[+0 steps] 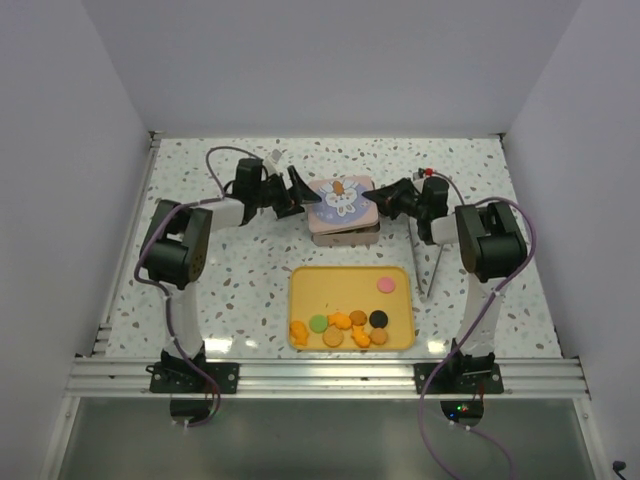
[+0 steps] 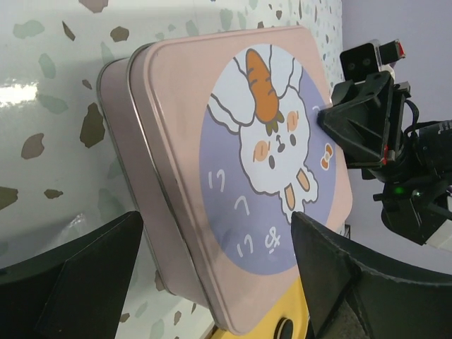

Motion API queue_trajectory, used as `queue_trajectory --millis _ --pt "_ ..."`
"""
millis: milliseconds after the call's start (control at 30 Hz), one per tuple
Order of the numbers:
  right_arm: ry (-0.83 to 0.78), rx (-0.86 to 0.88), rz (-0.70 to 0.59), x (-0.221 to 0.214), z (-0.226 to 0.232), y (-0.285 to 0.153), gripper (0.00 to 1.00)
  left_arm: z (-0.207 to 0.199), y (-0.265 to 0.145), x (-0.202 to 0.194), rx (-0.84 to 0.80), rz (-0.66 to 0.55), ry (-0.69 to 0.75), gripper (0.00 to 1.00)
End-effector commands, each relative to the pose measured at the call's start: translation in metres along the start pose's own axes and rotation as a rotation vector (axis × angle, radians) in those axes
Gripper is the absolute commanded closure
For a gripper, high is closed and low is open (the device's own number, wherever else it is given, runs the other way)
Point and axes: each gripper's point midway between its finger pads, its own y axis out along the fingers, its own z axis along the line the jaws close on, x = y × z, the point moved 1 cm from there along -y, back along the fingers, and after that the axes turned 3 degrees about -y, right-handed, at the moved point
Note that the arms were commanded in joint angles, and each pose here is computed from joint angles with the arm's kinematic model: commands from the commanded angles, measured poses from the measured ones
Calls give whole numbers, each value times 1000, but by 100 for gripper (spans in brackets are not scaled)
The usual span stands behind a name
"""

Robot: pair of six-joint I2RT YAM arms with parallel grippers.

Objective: Pack the cookies

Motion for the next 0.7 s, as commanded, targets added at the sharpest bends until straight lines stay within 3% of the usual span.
queue_trajectory --millis 0,133,333,667 --pt "-67 -45 -15 5 4 -6 81 -16 6 12 -19 -6 87 9" --pt "-118 -114 -4 6 -1 -11 66 -17 13 9 6 14 117 12" --pt "-171 -208 -5 12 -4 -21 55 -12 25 -1 42 63 128 22" --pt "-259 -369 21 21 2 -32 38 -5 27 -5 78 73 135 23"
